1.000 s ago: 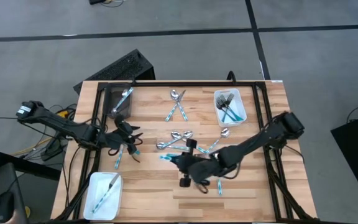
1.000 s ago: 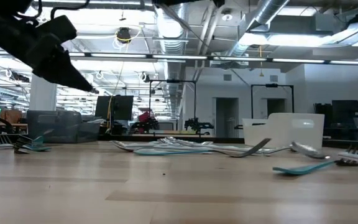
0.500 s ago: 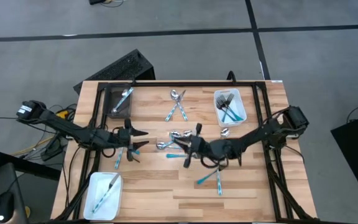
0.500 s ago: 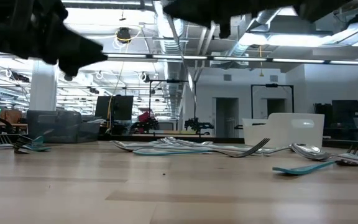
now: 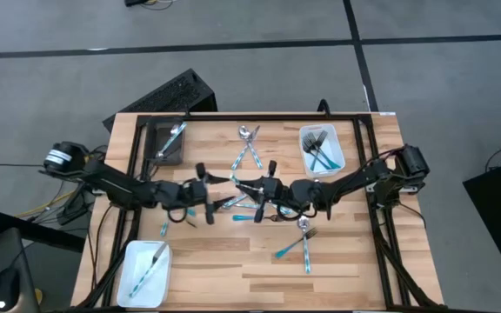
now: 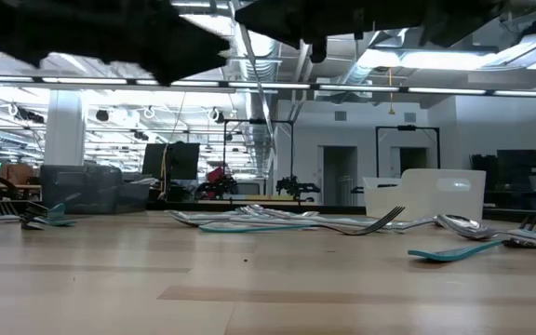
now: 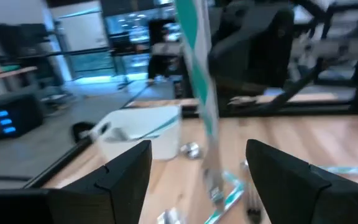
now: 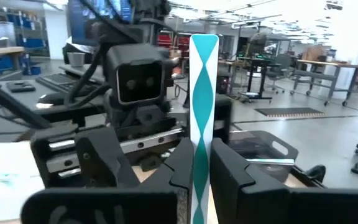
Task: Sort silverware by color (type)
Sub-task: Put the light blue table knife into the bottom white bin
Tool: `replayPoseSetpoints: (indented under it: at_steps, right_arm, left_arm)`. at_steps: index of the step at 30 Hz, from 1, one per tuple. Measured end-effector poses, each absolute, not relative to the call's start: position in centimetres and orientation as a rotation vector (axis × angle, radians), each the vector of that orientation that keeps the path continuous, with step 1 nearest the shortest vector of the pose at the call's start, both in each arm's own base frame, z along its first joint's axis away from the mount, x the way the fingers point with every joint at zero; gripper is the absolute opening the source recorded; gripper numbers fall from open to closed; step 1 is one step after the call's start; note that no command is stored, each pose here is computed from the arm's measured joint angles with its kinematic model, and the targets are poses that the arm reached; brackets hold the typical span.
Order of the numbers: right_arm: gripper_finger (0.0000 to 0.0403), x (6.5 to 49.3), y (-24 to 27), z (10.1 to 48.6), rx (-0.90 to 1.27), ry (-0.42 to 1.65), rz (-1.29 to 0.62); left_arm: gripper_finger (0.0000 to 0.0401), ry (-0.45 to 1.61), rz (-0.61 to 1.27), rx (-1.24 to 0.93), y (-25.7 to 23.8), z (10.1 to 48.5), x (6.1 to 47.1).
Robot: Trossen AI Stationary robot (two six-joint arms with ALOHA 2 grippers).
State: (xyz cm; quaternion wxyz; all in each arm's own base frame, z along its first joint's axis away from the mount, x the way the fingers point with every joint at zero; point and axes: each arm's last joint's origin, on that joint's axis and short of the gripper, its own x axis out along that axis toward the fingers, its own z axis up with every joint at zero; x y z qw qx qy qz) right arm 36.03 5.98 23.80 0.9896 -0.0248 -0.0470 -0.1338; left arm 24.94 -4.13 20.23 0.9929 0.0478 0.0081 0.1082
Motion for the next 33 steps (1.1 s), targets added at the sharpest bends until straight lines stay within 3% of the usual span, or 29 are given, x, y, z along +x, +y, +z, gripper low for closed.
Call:
replayPoseSetpoints:
  at_steps: [11,20,24,28,33]
  right_arm:
    - [0.0058,35.8,7.4,23.8,-0.096,-0.090,-0.232]
    - [0.0075,35.8,7.3,23.8,-0.083,-0.095,-0.243]
    - [0.0115,35.7,7.4,24.2,-0.086,-0.131,-0.243]
    - [0.0159,35.5,7.8,24.7,-0.097,-0.150,-0.234]
    - [0.0193,35.5,7.5,24.3,-0.042,-0.106,-0.332]
  left_arm:
    - [0.0173,-0.016,0.096,0.008,-3.1,21.4,27.7]
    - [0.0017,0.102,0.033,-0.026,-2.4,20.8,27.4]
    - [0.0014,0.272,0.129,-0.071,-2.1,22.6,25.0]
    - [0.0010,0.382,0.282,-0.126,-2.6,27.7,21.2]
    - [0.0010,0.557,0.301,-0.403,-4.9,30.7,16.4]
